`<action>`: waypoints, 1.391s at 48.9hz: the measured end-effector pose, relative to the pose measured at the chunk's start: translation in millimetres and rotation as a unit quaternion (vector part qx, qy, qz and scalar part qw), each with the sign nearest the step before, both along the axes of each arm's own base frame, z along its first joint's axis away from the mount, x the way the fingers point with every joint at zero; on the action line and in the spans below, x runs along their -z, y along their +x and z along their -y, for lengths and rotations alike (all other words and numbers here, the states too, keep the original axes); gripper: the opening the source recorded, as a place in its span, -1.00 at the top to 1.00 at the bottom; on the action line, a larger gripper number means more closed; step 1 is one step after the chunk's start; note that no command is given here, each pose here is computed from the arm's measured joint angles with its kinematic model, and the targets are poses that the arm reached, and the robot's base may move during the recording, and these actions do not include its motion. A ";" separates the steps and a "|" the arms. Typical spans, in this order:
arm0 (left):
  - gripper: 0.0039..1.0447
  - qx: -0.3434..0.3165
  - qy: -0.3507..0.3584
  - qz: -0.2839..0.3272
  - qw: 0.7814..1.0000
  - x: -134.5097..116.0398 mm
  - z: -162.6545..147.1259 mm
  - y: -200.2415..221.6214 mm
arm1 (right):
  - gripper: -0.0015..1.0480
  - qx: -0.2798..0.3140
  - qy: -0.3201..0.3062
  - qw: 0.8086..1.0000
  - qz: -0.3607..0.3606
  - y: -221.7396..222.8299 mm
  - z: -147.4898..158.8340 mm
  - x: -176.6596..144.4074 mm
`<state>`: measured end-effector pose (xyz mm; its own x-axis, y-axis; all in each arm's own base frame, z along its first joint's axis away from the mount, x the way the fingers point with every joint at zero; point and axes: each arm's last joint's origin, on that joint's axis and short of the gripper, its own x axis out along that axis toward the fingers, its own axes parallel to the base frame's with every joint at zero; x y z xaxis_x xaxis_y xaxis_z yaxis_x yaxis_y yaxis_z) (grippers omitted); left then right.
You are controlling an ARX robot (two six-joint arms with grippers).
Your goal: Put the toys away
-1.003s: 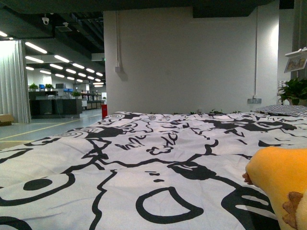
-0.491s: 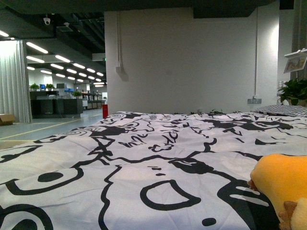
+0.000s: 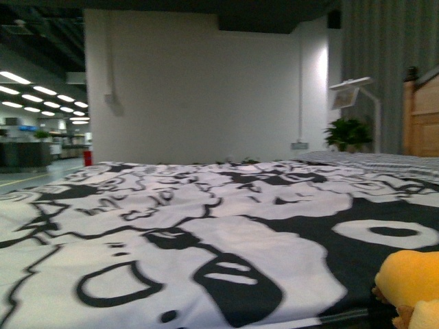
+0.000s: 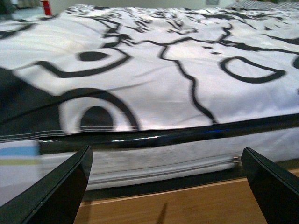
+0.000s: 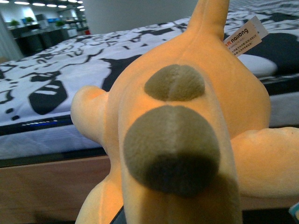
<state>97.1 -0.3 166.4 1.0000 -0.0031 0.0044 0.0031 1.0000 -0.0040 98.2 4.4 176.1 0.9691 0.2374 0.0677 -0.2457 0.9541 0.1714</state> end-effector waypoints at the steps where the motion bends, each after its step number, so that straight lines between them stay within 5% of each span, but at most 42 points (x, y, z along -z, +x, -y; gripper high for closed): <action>1: -0.89 0.000 0.000 0.000 1.000 0.0 0.0 0.0 | 0.85 0.000 0.000 1.000 0.000 0.0 0.0 0.0; 68: -0.89 0.003 0.000 0.000 1.000 0.1 0.3 0.0 | 0.85 0.006 0.002 1.000 -0.002 0.3 0.6 1.3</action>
